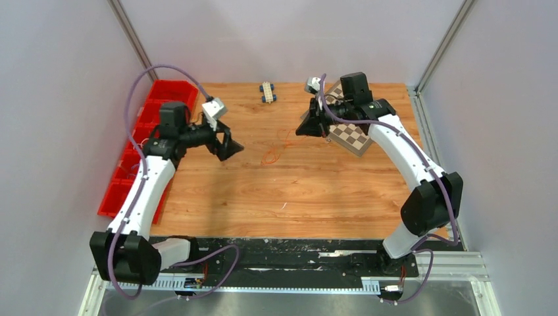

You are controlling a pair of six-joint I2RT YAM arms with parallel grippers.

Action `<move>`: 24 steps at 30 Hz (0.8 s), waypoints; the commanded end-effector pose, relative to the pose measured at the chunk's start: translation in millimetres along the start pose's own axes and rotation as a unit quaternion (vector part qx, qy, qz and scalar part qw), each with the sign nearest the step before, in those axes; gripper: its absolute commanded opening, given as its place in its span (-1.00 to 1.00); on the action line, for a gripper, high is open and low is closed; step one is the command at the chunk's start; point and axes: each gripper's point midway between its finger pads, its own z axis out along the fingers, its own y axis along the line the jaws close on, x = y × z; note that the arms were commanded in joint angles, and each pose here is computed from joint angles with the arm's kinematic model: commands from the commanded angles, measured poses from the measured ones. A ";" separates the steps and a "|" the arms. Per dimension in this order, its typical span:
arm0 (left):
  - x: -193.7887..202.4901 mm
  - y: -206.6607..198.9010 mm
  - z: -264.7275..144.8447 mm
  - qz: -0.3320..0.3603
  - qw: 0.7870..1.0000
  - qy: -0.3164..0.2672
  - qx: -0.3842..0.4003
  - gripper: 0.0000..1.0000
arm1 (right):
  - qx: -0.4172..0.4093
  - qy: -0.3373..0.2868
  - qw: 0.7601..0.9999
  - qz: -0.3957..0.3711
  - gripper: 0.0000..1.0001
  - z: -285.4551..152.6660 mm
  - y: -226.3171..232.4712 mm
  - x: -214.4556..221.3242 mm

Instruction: Untangle the cables

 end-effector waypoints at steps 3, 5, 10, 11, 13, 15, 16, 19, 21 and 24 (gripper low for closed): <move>-30.8 -82.9 45.1 0.077 0.985 -0.076 0.136 1.00 | -0.036 -0.056 0.995 -0.069 -1.00 0.8 42.7 -64.7; -40.2 -96.8 53.0 0.082 0.980 -0.089 0.159 1.00 | -0.036 -0.061 0.995 -0.073 -1.00 4.8 47.5 -70.6; -53.1 -116.0 68.1 0.053 0.972 -0.095 0.207 1.00 | -0.040 -0.076 0.994 -0.061 -1.00 10.4 55.0 -80.6; -50.7 -120.4 71.7 0.050 0.970 -0.091 0.219 1.00 | -0.038 -0.079 0.994 -0.060 -1.00 11.0 55.4 -83.1; -47.5 -128.6 75.3 0.044 0.967 -0.087 0.236 1.00 | -0.033 -0.086 0.994 -0.059 -1.00 11.9 54.8 -88.8; -45.7 -135.8 78.5 0.040 0.964 -0.086 0.249 1.00 | -0.022 -0.093 0.994 -0.054 -1.00 14.0 50.4 -93.3; -42.9 -139.5 81.3 0.035 0.964 -0.083 0.251 1.00 | -0.018 -0.097 0.994 -0.052 -1.00 15.4 48.4 -95.8; -47.6 -141.2 90.4 0.038 0.964 -0.101 0.245 1.00 | -0.010 -0.110 0.993 -0.043 -1.00 20.6 42.6 -105.0; -50.4 -138.6 97.7 0.023 0.966 -0.102 0.238 1.00 | -0.006 -0.120 0.992 -0.031 -1.00 22.4 38.8 -113.0; -51.3 -126.1 108.1 0.014 0.975 -0.098 0.201 0.84 | 0.010 -0.130 0.991 -0.024 -1.00 20.8 32.5 -123.1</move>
